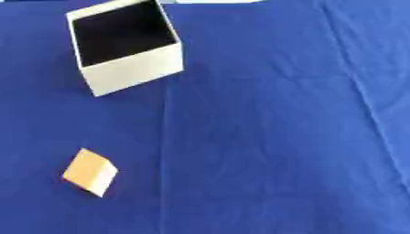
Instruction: Pick up objects on the table and place them in the box.
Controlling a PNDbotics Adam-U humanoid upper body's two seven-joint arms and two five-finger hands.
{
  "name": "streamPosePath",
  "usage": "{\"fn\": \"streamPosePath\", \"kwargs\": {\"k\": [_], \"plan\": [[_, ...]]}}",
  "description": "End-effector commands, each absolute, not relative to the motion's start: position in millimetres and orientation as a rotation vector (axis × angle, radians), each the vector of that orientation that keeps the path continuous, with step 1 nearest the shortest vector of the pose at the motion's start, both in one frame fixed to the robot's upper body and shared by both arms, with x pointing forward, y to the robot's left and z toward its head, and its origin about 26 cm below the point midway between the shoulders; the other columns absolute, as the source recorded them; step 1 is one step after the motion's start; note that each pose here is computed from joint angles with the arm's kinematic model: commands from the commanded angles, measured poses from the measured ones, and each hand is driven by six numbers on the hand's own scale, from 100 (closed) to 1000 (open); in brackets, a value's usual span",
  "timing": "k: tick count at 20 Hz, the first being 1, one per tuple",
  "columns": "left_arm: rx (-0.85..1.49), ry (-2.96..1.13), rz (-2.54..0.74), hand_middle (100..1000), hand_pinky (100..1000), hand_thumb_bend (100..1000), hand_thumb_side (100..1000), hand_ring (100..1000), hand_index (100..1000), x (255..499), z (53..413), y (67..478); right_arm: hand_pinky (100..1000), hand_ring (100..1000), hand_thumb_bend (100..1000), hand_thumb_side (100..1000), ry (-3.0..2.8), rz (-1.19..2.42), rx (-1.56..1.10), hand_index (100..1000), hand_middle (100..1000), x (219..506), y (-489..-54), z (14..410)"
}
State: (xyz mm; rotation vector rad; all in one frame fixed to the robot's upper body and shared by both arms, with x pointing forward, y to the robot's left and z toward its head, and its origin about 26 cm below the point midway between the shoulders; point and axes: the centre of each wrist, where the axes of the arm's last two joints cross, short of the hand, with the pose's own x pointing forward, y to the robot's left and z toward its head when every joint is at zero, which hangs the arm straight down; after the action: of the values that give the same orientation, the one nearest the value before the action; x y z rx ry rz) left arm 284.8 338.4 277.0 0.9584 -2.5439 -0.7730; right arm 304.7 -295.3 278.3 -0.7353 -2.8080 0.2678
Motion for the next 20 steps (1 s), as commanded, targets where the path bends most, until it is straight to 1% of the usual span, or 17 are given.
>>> {"fn": "streamPosePath", "kwargs": {"k": [1,6,9,12,16,18,19,20], "plan": [[0.985,-2.561,-0.794,626,559,483,664,585,797,281.3,287.1,339.6,816,773,100,785,-2.846,0.299,-0.762,745,617,299.5,-296.6,290.0],[0.986,-2.560,-0.793,626,560,484,664,585,797,281.2,286.7,339.8,816,773,100,784,-2.846,0.300,-0.762,745,617,299.5,-296.8,290.0],[0.974,-2.544,-0.833,633,567,510,673,591,803,281.7,286.0,338.2,815,773,100,785,-2.844,0.302,-0.762,745,617,299.5,-296.8,289.8],[0.948,-2.458,-1.078,655,590,540,685,613,812,283.3,286.4,331.9,816,773,100,785,-2.847,0.308,-0.755,745,617,299.7,-295.9,290.1],[0.932,-2.258,-1.459,665,608,545,682,629,813,285.7,290.8,321.6,816,773,100,786,-2.847,0.316,-0.746,746,618,299.9,-294.9,290.1],[0.910,-2.172,-1.590,675,614,580,666,638,814,287.1,292.0,315.4,816,773,100,785,-2.848,0.319,-0.742,746,618,300.0,-294.5,290.2],[0.894,-2.136,-1.640,675,614,584,664,639,814,287.7,292.3,312.3,816,773,100,786,-2.848,0.320,-0.740,746,618,300.0,-294.3,290.2],[0.880,-2.099,-1.685,681,620,616,653,647,816,288.3,292.4,309.5,815,772,100,786,-2.848,0.322,-0.738,745,617,300.1,-294.0,290.2]]}}
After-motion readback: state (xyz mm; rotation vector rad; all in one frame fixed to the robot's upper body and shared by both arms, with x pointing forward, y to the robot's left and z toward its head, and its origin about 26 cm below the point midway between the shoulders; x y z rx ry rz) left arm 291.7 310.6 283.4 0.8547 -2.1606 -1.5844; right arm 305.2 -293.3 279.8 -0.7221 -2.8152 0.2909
